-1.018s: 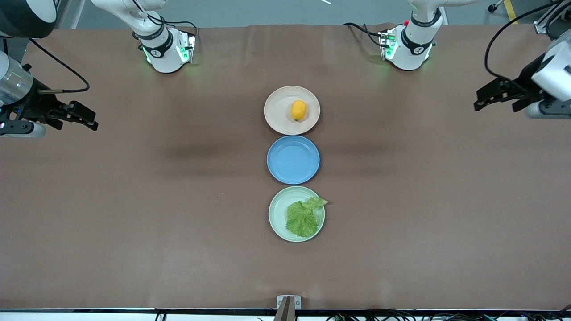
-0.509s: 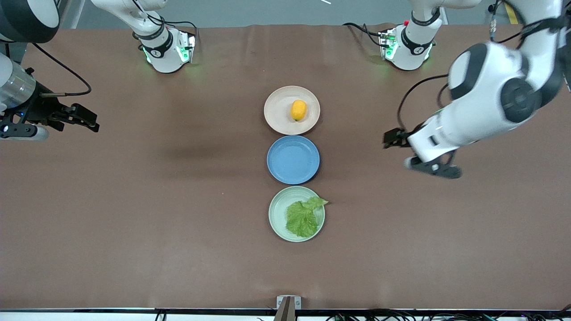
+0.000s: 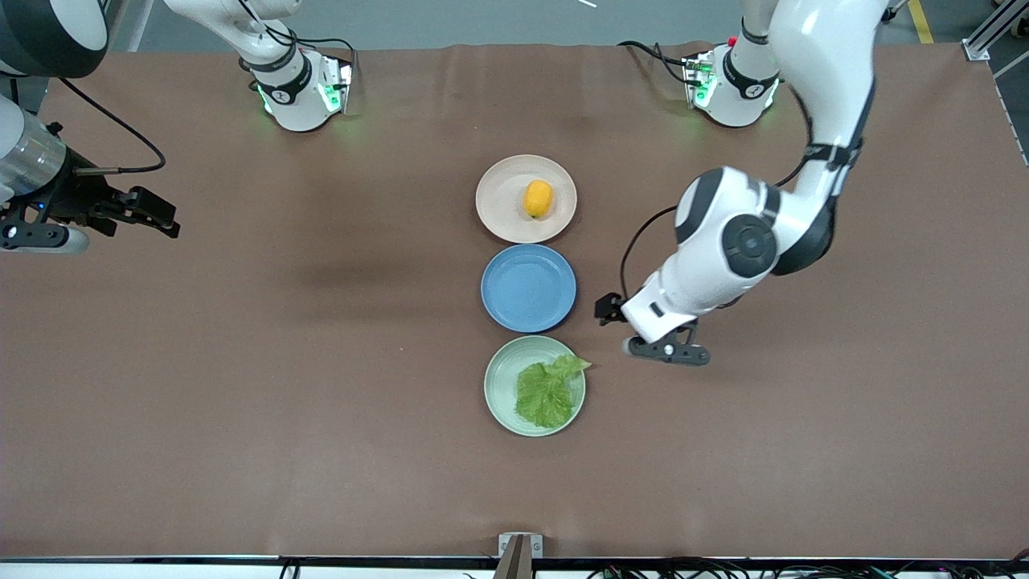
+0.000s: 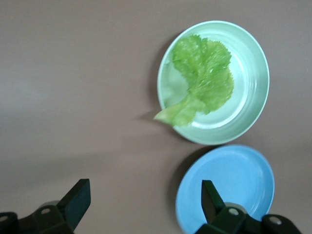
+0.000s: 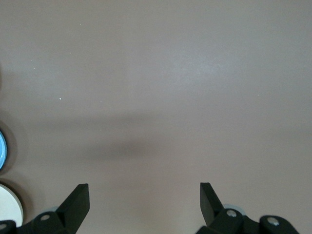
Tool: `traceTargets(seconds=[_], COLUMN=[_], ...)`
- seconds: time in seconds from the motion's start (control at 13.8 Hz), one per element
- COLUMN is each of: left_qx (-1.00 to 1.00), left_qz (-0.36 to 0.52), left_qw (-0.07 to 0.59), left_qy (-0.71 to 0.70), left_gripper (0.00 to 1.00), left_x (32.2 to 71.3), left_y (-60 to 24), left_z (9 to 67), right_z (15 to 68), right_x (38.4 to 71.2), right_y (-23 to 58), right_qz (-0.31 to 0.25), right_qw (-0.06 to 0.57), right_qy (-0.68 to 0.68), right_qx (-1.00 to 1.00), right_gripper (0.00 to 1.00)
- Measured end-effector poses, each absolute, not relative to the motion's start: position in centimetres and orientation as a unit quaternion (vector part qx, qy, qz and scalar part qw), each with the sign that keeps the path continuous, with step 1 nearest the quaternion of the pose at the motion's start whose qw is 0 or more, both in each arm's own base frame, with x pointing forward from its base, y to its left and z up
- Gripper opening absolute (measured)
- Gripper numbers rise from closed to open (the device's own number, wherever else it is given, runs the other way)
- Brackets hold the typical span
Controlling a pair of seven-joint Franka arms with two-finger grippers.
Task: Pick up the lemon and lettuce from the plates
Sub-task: 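Lower the left gripper onto the lettuce leaf and close it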
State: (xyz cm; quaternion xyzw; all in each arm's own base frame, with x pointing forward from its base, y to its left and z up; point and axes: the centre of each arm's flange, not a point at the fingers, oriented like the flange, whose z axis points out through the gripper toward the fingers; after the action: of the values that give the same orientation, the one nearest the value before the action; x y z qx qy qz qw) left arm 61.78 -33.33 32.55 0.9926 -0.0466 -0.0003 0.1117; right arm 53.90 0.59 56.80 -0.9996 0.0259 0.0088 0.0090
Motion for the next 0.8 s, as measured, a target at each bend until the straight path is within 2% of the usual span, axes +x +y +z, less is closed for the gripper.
traceTargets(seconds=[0.36, 0.8], left_qx=[0.988, 0.98], left_qz=[0.06, 0.122], left_qw=[0.14, 0.159], left_qy=[-0.014, -0.014], left_gripper=[1.0, 1.0], left_x=[64.6, 64.8], left_y=[-37.5, -39.5], left_z=[27.7, 22.7], right_z=[56.8, 56.7], right_x=[53.9, 54.0], right_y=[0.6, 0.8], right_qz=[0.009, 0.01], right_qw=[0.009, 0.009], right_qy=[0.026, 0.025], right_qx=[-1.0, -1.0], right_gripper=[1.0, 1.0])
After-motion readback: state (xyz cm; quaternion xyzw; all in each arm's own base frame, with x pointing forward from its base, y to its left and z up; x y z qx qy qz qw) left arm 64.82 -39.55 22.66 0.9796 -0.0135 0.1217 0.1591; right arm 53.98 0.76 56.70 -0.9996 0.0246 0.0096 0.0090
